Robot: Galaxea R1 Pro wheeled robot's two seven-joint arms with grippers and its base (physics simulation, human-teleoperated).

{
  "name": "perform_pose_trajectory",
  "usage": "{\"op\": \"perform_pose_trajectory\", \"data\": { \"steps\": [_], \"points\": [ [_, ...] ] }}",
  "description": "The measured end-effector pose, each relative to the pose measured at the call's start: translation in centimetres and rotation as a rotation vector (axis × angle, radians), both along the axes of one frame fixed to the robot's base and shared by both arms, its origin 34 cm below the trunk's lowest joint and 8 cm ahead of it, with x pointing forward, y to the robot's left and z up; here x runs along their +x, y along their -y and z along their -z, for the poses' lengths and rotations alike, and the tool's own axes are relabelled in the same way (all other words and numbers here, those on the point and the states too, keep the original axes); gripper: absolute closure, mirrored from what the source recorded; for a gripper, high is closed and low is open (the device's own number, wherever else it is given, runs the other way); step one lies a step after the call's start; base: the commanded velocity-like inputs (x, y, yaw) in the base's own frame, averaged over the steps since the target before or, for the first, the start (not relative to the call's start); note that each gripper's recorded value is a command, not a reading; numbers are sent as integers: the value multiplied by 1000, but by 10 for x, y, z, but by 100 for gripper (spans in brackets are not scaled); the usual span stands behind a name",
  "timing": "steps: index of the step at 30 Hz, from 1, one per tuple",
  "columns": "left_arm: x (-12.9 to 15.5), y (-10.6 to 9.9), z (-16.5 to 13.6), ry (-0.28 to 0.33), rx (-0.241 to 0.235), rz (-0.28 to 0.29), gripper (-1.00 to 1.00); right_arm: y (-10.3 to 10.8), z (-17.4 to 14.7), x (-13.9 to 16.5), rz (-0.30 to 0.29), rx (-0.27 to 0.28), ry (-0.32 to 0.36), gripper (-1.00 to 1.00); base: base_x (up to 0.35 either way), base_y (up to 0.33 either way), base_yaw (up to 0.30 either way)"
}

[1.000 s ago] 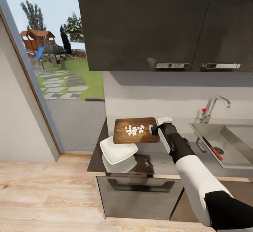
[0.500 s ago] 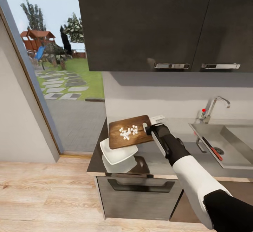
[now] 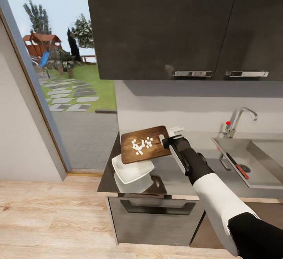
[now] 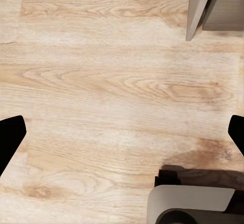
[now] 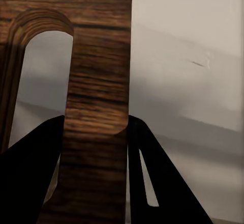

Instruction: In the kitchen, take the Vidalia onion out of the sink, dice it on the chopping board with the paring knife, put the diced onion into the bowl on the countertop, then place both the paring knife and the chopping board into the sink.

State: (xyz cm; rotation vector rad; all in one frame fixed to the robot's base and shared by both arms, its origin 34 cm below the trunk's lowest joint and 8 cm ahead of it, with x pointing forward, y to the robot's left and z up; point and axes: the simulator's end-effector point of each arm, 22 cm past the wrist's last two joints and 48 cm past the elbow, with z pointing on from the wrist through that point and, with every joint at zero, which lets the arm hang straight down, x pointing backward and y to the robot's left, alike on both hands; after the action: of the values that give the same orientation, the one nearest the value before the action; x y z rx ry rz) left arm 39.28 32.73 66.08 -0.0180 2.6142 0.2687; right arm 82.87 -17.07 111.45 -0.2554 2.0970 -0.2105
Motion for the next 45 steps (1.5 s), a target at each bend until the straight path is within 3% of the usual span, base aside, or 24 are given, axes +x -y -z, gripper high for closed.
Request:
{"op": "perform_pose_trajectory", "data": {
  "steps": [7, 12, 24, 28, 32, 45],
  "points": [
    [0, 0, 0, 0, 0, 0, -100, -2, -10, 1, -3, -3, 23, 100, 0, 0, 0],
    [0, 0, 0, 0, 0, 0, -100, 6, -17, 3, 8, -63, 46, 100, 0, 0, 0],
    [0, 0, 0, 0, 0, 0, -100, 15, -23, 5, 15, -135, 67, 100, 0, 0, 0],
    [0, 0, 0, 0, 0, 0, -100, 12, -23, 5, 6, -147, 70, 100, 0, 0, 0],
    [0, 0, 0, 0, 0, 0, -100, 3, -26, 4, -25, -217, 86, 100, 0, 0, 0],
    [0, 0, 0, 0, 0, 0, -100, -1, -51, 6, -30, -245, 145, 100, 0, 0, 0]
  ]
}}
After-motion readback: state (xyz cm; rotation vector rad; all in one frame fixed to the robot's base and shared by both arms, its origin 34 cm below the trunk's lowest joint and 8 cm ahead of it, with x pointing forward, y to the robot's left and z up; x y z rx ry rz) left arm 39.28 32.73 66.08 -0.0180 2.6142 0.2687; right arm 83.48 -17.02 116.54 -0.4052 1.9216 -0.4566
